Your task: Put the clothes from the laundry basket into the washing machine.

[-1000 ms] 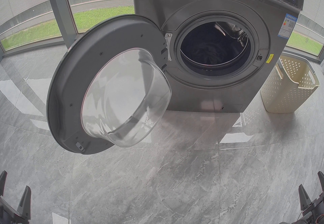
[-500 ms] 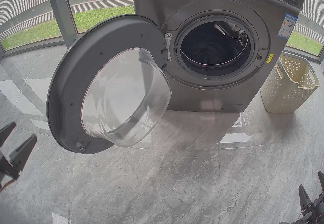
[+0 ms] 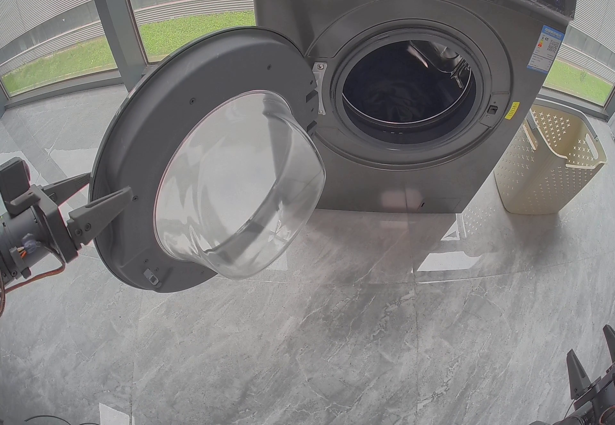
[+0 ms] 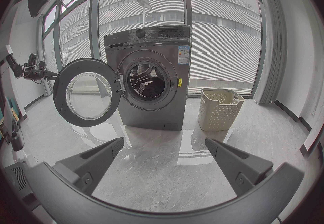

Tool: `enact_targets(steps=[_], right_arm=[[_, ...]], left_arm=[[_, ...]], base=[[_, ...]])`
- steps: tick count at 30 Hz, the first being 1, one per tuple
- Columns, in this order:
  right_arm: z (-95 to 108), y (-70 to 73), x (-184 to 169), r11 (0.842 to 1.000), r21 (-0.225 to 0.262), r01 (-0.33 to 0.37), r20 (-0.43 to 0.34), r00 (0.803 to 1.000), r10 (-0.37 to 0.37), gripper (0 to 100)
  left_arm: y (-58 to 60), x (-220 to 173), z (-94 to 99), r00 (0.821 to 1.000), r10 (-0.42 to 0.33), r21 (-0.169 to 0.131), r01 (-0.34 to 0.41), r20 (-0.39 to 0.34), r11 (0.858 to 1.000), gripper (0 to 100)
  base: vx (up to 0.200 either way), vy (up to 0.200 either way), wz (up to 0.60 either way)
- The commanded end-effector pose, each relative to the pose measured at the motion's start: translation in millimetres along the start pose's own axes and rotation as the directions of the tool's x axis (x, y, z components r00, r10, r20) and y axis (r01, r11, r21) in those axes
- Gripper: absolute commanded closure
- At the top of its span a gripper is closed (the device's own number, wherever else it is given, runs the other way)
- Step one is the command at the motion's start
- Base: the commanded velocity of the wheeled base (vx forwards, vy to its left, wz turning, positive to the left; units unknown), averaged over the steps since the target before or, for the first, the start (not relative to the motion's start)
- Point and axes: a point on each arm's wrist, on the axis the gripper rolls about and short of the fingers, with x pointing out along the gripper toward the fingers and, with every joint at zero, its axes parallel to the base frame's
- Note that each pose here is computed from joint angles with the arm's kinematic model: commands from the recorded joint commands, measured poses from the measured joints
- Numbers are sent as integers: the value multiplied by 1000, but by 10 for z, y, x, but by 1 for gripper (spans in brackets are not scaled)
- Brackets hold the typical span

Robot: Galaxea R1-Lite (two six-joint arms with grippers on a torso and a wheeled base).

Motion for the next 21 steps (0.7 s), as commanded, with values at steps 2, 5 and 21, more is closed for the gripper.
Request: enact_targets(steps=[2, 5, 21], right_arm=[[-51, 1, 5, 1000, 1, 0, -7, 1000, 0, 0], [-51, 1, 5, 1000, 1, 0, -7, 1000, 0, 0], [-51, 0, 5, 1000, 1, 1, -7, 1000, -1, 0]], left_arm=[[-119, 119, -38, 995, -97, -29, 96, -28, 995, 0], [-249, 115, -28, 985, -171, -45, 170, -21, 984, 0], [-510, -193, -85, 954, -297, -88, 298, 24, 950, 0]], base=[[0, 0, 0], [0, 0, 0], [0, 0, 0]])
